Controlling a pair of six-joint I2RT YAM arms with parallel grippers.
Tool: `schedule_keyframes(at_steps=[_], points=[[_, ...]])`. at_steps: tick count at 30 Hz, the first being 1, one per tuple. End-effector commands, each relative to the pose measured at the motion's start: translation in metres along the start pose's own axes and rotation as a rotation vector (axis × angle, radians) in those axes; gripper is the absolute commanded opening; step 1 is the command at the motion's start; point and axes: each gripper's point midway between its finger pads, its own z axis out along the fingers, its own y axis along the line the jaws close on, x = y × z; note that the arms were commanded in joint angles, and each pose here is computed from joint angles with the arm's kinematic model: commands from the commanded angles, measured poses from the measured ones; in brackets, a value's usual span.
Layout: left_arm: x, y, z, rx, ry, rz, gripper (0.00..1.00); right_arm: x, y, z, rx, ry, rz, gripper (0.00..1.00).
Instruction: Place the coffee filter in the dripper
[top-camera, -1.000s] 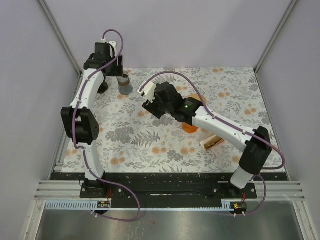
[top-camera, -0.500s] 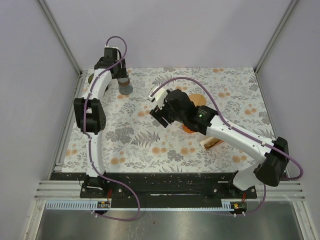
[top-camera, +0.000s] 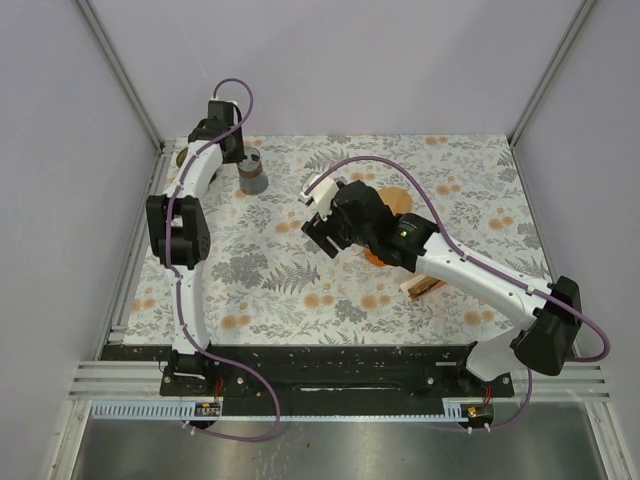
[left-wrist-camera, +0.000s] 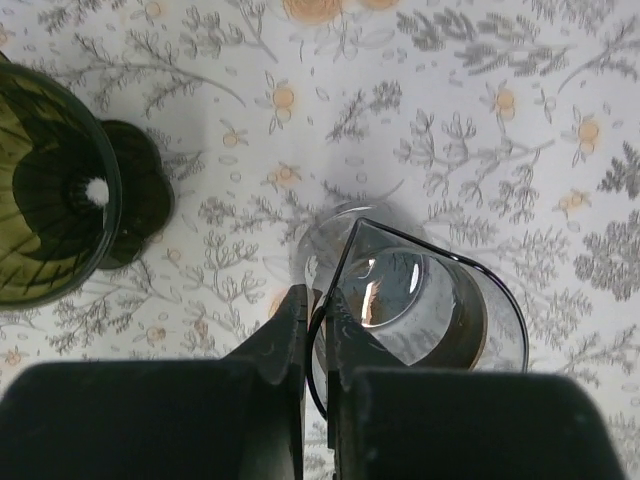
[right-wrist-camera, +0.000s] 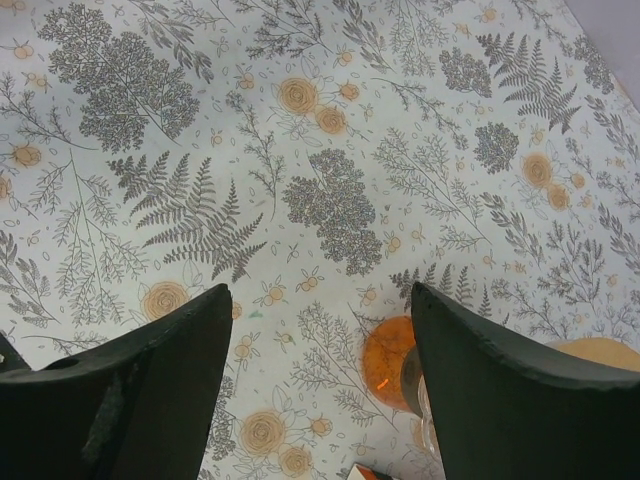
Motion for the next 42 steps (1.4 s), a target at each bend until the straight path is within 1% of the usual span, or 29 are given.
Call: schedule_keyframes(at_steps=[1,3,4,6,9,13,15,17,20,25,28,32,33,34,36,38,40,42], points=[[-0.005,-0.004,-0.042,0.084,-0.016,0.027,0.00,-0.027,-0.005,-0.018,0.023,-0.073,0.049,0.80],[0.005,-0.017,-0.059,0.170,0.003,0.050,0.00,-0.035,-0.007,-0.026,0.027,-0.098,0.077,0.80],[0.018,-0.020,-0.065,0.199,0.031,0.059,0.00,-0.038,-0.009,-0.030,0.031,-0.112,0.093,0.81],[0.030,-0.029,-0.086,0.267,0.045,0.074,0.00,-0.046,-0.012,-0.040,0.040,-0.141,0.126,0.83],[0.056,-0.040,-0.110,0.330,0.081,0.108,0.00,-0.055,-0.016,-0.056,0.049,-0.182,0.169,0.85],[0.094,-0.056,-0.138,0.387,0.110,0.212,0.00,-0.050,-0.022,-0.065,0.085,-0.184,0.192,0.86],[0.117,-0.063,-0.144,0.413,0.126,0.273,0.00,-0.048,-0.021,-0.069,0.079,-0.191,0.205,0.86],[0.126,-0.070,-0.151,0.421,0.099,0.338,0.00,-0.050,-0.015,-0.075,0.045,-0.215,0.220,0.86],[0.147,-0.080,-0.159,0.440,0.097,0.423,0.00,-0.055,-0.011,-0.084,0.009,-0.264,0.230,0.86],[0.168,-0.091,-0.166,0.491,0.122,0.468,0.00,-0.056,-0.012,-0.095,0.008,-0.294,0.241,0.87],[0.172,-0.093,-0.170,0.510,0.125,0.486,0.01,-0.056,-0.011,-0.098,0.004,-0.300,0.246,0.87],[0.169,-0.093,-0.179,0.525,0.128,0.506,0.25,-0.055,-0.010,-0.099,-0.004,-0.304,0.243,0.87],[0.165,-0.093,-0.182,0.526,0.124,0.506,0.32,-0.055,-0.009,-0.099,-0.007,-0.304,0.243,0.87],[0.161,-0.094,-0.187,0.530,0.113,0.511,0.41,-0.054,-0.009,-0.099,-0.010,-0.303,0.241,0.87],[0.147,-0.093,-0.193,0.516,0.076,0.515,0.53,-0.054,-0.008,-0.098,-0.015,-0.302,0.238,0.87],[0.130,-0.090,-0.198,0.487,0.032,0.518,0.62,-0.053,-0.006,-0.098,-0.021,-0.301,0.237,0.87],[0.104,-0.082,-0.202,0.455,-0.023,0.499,0.70,-0.052,-0.005,-0.097,-0.027,-0.299,0.236,0.87],[0.074,-0.071,-0.201,0.407,-0.066,0.458,0.71,-0.052,-0.004,-0.097,-0.035,-0.299,0.235,0.87]])
